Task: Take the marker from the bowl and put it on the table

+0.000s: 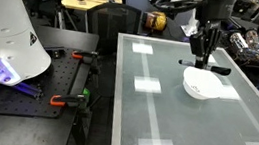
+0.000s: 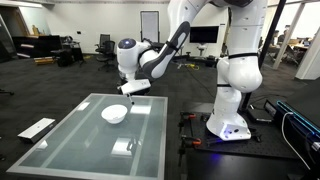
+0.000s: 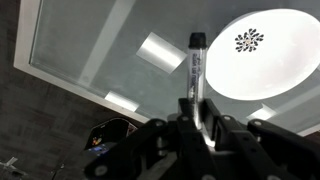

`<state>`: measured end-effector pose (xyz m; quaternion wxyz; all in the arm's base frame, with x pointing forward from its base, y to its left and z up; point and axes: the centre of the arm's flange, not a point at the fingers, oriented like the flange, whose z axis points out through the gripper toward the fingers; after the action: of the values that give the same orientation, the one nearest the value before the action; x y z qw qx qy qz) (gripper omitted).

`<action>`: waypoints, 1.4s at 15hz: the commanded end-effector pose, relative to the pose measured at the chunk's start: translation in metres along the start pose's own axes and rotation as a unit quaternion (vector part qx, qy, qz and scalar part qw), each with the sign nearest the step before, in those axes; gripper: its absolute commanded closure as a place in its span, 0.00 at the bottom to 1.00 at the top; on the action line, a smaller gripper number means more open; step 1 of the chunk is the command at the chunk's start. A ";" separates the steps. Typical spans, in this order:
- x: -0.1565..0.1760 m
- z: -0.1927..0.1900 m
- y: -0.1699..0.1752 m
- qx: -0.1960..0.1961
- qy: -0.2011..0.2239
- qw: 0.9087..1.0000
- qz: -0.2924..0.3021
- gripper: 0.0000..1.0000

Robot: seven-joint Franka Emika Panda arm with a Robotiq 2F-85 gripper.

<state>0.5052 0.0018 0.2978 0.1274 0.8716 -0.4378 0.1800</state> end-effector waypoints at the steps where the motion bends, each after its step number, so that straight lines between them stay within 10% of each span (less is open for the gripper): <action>1: 0.030 0.011 0.022 0.027 0.005 0.999 -0.017 0.95; 8: 0.091 0.038 0.066 0.086 -0.009 0.989 -0.119 0.95; 15: 0.081 0.074 0.055 0.162 -0.029 0.951 -0.260 0.95; 21: 0.087 0.092 0.072 0.180 -0.051 0.939 -0.289 0.95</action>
<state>0.5134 -0.1101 0.2468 0.0027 0.9755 -0.1433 0.1668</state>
